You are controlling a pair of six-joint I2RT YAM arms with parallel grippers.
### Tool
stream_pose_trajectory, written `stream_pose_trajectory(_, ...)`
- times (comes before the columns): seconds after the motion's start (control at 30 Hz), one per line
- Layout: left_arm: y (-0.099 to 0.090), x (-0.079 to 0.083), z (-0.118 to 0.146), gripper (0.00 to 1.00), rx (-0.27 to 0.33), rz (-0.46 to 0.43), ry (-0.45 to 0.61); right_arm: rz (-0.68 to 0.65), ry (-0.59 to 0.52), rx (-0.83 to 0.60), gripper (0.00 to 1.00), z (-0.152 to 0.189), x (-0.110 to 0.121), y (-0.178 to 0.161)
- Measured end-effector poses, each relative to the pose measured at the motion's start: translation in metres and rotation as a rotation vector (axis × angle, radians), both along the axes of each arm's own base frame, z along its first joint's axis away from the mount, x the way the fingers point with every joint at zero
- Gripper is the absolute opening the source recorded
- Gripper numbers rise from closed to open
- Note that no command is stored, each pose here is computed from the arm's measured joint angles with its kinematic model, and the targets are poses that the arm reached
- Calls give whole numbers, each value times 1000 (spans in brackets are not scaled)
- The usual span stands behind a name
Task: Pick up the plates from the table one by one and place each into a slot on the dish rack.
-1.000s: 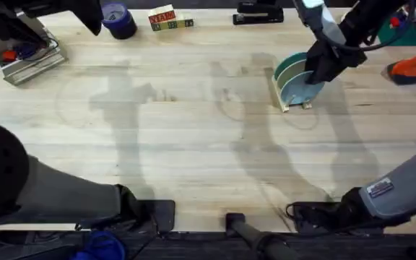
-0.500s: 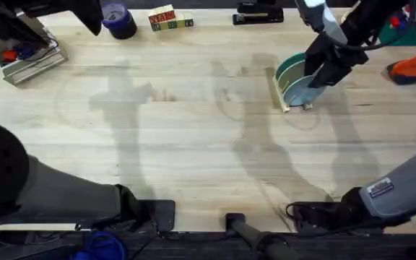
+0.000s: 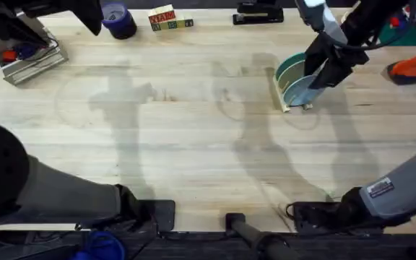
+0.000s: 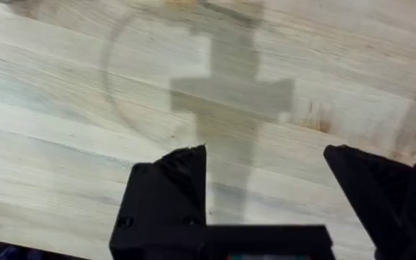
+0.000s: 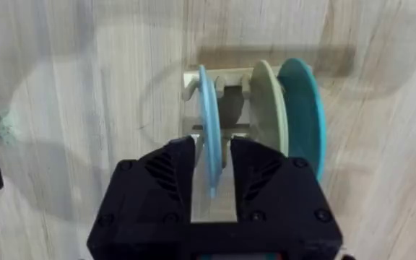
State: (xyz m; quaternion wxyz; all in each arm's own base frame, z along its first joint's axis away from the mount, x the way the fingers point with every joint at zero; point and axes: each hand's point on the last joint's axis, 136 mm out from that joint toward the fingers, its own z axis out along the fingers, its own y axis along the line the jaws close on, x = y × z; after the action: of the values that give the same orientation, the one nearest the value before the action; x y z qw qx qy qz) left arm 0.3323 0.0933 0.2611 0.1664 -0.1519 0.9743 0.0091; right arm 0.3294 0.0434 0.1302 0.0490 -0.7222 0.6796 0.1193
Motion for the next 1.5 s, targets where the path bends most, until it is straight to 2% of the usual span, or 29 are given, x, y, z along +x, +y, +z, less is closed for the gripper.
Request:
stream_pose_trajectory(0.37, 0, 0, 0, 995, 0, 0, 0, 0, -26, 0, 313, 3, 4, 0)
stream_pose_trajectory(0.6, 0, 0, 0, 995, 0, 0, 0, 0, -125, 1, 313, 32, 2, 0)
stream_pose_trajectory(0.87, 0, 0, 0, 995, 0, 0, 0, 0, -176, 2, 314, 47, -1, 0)
stream_pose_trajectory(1.13, 0, 0, 0, 995, 0, 0, 0, 0, -271, 3, 307, 77, -9, 0)
stream_pose_trajectory(1.33, 0, 0, 0, 995, 0, 0, 0, 0, -292, 3, 310, 83, -11, 0)
stream_pose_trajectory(1.37, 0, 0, 0, 995, 0, 0, 0, -2, -290, 3, 338, 83, -11, 0)
stream_pose_trajectory(1.4, 0, 0, 0, 995, 0, 0, 0, -3, -290, 4, 449, 83, -12, 0)
stream_pose_trajectory(1.5, 0, 0, 0, 995, 0, 0, 0, -3, -296, 4, 907, 85, -13, 0)
